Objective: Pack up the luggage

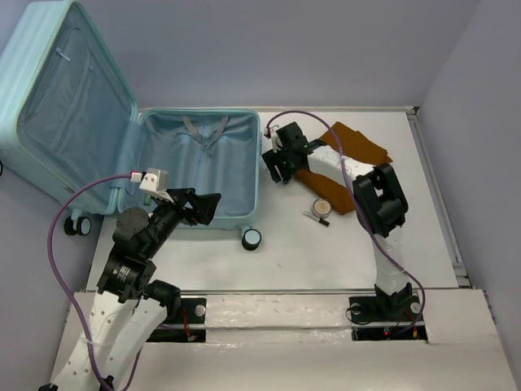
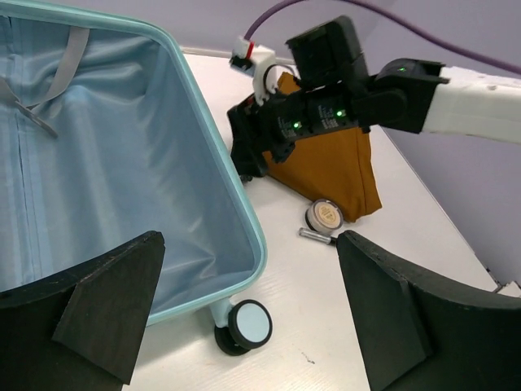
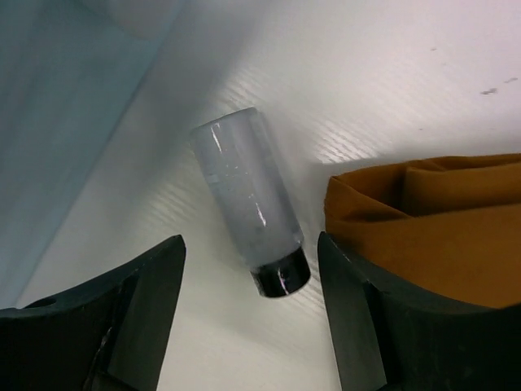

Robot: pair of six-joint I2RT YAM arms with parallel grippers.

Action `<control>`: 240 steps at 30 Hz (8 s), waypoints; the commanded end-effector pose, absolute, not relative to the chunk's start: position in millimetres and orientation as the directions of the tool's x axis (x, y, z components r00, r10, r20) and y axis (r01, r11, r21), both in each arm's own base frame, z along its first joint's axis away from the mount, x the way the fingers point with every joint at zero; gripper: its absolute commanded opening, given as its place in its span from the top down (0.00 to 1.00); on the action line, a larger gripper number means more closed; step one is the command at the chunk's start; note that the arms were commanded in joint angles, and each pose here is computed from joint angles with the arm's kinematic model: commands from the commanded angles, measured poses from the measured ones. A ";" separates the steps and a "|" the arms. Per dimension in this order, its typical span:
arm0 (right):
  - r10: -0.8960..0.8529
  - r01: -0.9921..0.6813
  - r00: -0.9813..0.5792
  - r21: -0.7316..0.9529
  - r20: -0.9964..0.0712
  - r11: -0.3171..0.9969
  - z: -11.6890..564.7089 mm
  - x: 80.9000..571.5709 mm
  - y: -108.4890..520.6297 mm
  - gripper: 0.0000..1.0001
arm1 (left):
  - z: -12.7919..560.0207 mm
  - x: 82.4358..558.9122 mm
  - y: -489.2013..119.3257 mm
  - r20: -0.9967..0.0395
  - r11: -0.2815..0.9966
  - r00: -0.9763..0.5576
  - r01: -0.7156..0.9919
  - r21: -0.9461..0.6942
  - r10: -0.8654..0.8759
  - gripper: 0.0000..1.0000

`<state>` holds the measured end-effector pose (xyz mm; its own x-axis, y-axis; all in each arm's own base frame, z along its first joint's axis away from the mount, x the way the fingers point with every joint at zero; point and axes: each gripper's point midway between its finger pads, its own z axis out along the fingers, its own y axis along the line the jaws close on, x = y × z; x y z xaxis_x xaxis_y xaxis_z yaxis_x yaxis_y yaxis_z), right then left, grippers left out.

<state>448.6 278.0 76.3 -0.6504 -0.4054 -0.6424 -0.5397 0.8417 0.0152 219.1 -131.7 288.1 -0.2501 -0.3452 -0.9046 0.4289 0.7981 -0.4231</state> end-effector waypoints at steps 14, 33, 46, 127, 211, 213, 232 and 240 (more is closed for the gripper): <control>-0.395 -0.547 -0.634 0.024 -0.665 0.837 77.3 458.6 291.4 0.83 | 312.6 221.0 -132.8 -0.910 0.781 -0.193 0.468 -0.414 -0.366 0.01; -0.122 -0.668 -0.512 0.304 -0.850 0.679 264.1 380.2 432.3 0.17 | 309.9 222.8 -129.6 -0.914 0.789 -0.194 0.460 -0.407 -0.357 0.01; -0.046 -0.170 -0.684 0.097 -0.728 0.981 141.7 348.8 209.0 0.31 | 313.4 217.5 -135.8 -0.915 0.771 -0.196 0.494 -0.403 -0.352 0.01; -0.256 -0.313 -0.805 0.016 -0.536 0.950 60.7 355.4 175.7 0.33 | 306.1 229.5 -131.8 -0.910 0.779 -0.215 0.470 -0.414 -0.354 0.02; 0.724 0.350 -0.516 0.659 -0.458 0.666 50.8 355.5 -9.9 0.93 | 296.7 227.1 -308.8 -0.848 0.611 -0.524 0.649 -0.454 -0.073 0.01; 0.704 0.343 -0.520 0.636 -0.484 0.691 53.8 343.6 -9.8 0.93 | 296.7 246.6 -334.4 -0.860 0.662 -0.509 0.638 -0.393 -0.020 0.01; 0.676 0.281 -0.511 0.640 -0.530 0.715 79.9 329.9 -17.0 0.93 | 76.7 403.9 -450.8 -0.578 0.748 -0.741 0.587 -0.311 0.341 0.01; 0.683 0.274 -0.511 0.653 -0.523 0.706 79.1 334.0 -15.9 0.93 | -3.4 350.4 -476.6 -0.381 0.631 -0.833 0.553 -0.545 0.401 0.13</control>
<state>320.0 -17.1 64.0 -0.5291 0.6993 -0.4806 0.3498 0.6957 0.6274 407.1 -451.2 43.7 -0.7838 0.3212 -0.5314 0.5584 0.7390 -0.3770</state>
